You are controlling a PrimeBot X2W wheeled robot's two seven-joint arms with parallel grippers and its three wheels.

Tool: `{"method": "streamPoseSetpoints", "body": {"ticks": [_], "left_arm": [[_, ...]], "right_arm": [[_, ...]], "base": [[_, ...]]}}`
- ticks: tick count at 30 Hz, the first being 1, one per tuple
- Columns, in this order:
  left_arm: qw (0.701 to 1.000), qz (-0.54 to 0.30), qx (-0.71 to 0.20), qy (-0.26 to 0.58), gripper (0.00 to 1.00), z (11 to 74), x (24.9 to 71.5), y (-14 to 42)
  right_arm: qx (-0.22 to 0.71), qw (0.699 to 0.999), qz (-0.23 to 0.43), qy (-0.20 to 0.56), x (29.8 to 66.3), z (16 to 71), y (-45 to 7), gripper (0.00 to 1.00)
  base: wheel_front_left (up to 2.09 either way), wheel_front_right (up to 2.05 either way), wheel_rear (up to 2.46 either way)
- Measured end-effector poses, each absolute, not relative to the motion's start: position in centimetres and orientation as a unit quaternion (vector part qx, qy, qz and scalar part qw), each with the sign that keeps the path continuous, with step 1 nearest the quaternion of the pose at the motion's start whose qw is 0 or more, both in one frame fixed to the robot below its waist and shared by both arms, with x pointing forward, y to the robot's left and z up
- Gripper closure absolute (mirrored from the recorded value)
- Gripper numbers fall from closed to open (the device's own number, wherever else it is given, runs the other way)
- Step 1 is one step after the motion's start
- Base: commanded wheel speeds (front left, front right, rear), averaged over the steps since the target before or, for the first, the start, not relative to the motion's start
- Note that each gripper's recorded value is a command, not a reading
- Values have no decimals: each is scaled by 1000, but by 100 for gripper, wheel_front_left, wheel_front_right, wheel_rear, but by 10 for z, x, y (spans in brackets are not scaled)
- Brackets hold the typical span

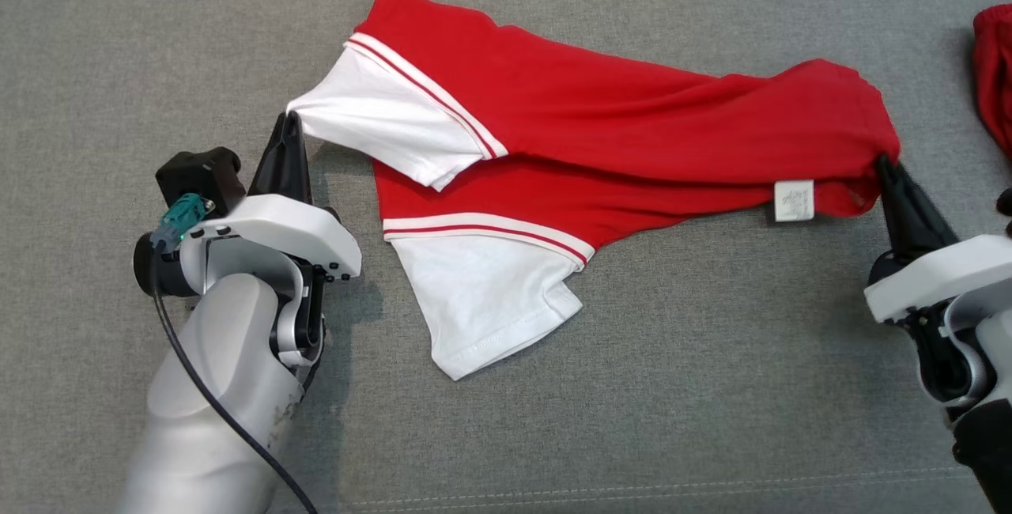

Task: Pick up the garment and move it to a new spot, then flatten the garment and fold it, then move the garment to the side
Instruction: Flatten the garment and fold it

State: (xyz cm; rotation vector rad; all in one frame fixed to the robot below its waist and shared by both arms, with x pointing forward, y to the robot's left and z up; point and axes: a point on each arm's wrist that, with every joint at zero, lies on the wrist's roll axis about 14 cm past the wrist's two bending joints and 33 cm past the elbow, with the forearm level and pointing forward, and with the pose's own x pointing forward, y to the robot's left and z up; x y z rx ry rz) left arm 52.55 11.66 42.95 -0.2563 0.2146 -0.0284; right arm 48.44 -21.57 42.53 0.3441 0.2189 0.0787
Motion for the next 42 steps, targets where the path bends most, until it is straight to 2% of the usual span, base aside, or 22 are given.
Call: {"method": "streamPoseSetpoints", "body": {"ticks": [6,13,15,19,20,21,27,28,29,30,31,32,33,34,42], "left_arm": [[987,-49,-150,-17,100,514,537,116],[968,-84,-172,-162,100,631,524,120],[965,-91,-167,-179,100,653,517,122],[964,-108,-159,-183,100,677,504,118],[964,-108,-159,-183,100,677,504,118],[968,-122,-152,-160,100,672,500,110],[975,-135,-156,-84,100,618,496,93],[976,-135,-157,-71,100,608,495,91],[976,-136,-157,-61,100,600,495,89],[977,-137,-157,-52,100,592,495,88],[977,-137,-156,-45,100,586,496,87],[977,-136,-156,-40,100,581,497,87],[978,-136,-156,-37,100,577,498,87],[978,-136,-155,-33,100,573,499,86],[979,-124,-157,-24,100,555,499,94]], "right_arm": [[126,990,67,2,497,504,-224,100],[92,987,99,-84,493,587,-224,100],[86,988,110,-64,489,594,-222,100],[54,991,122,32,474,568,-222,100],[54,991,122,32,474,568,-222,100],[59,988,121,74,467,549,-224,100],[76,978,109,158,453,490,-226,100],[84,976,107,172,450,479,-224,69],[90,973,105,184,448,468,-222,26],[95,970,105,196,445,458,-219,26],[97,968,106,207,443,449,-216,14],[101,966,108,211,443,444,-212,36],[102,965,110,214,442,439,-209,64],[101,964,113,219,441,433,-206,100],[102,964,124,210,439,421,-197,100]], "base": [[0,0,0],[0,0,0],[0,0,0],[0,0,0],[0,0,0],[0,0,0],[0,0,0],[0,0,0],[0,0,0],[0,0,0],[0,0,0],[0,0,0],[0,0,0],[0,0,0],[0,0,0]]}}
